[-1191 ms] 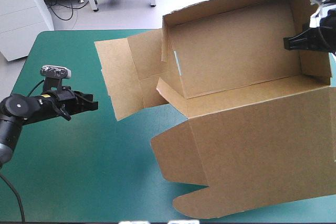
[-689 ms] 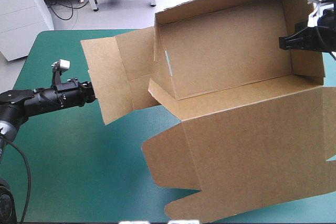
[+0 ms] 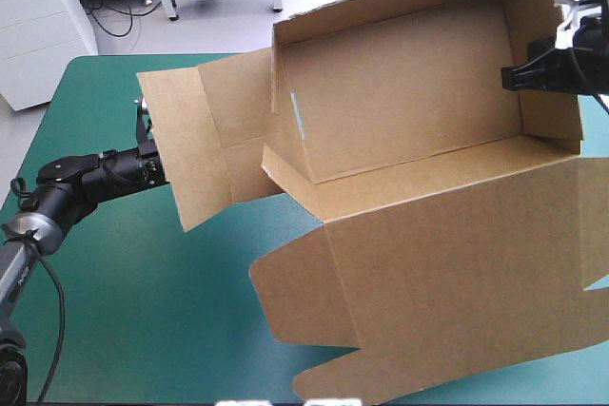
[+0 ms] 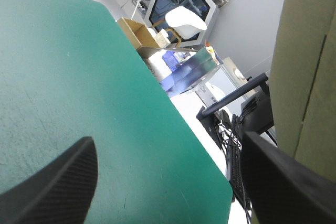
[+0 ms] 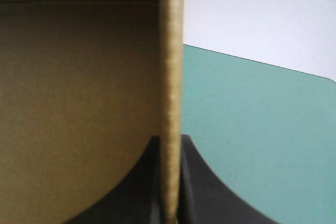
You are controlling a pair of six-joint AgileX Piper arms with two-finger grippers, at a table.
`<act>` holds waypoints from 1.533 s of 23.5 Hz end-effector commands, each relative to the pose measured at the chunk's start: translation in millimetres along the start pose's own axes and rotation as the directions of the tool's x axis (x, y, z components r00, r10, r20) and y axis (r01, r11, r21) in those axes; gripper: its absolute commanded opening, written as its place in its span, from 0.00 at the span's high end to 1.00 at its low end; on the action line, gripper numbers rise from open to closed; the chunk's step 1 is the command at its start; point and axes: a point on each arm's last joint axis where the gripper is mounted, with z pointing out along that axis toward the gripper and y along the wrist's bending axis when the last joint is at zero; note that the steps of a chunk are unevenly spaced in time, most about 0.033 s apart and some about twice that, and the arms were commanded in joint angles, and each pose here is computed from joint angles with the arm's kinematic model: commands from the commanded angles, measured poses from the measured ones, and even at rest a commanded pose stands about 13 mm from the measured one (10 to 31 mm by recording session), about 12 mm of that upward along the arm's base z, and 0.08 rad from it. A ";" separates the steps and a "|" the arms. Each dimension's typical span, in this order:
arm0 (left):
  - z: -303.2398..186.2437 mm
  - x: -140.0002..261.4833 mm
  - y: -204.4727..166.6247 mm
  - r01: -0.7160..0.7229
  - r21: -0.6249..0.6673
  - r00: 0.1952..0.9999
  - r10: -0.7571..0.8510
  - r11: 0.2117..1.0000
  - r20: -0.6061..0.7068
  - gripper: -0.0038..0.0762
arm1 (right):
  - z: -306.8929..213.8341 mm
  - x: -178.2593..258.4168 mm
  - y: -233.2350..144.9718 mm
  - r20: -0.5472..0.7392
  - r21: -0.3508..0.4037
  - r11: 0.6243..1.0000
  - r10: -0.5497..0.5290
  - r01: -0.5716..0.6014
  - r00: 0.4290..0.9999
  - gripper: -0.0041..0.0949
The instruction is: Fold the box
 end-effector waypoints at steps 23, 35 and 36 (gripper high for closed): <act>25.7 -24.3 -90.5 -0.206 0.341 0.978 0.206 0.917 0.036 0.28 | 26.5 -2.2 3.8 0.046 -0.047 0.997 0.071 -0.069 0.996 0.98; 24.0 -35.5 -104.9 -0.249 0.357 0.968 0.244 0.900 0.060 0.28 | 33.0 -9.6 18.1 0.094 -0.009 0.999 0.054 -0.053 0.994 0.97; 24.0 -35.5 -104.9 -0.239 0.358 0.970 0.235 0.903 0.057 0.28 | 36.8 -9.4 17.9 0.086 -0.009 0.999 0.053 -0.053 0.995 0.97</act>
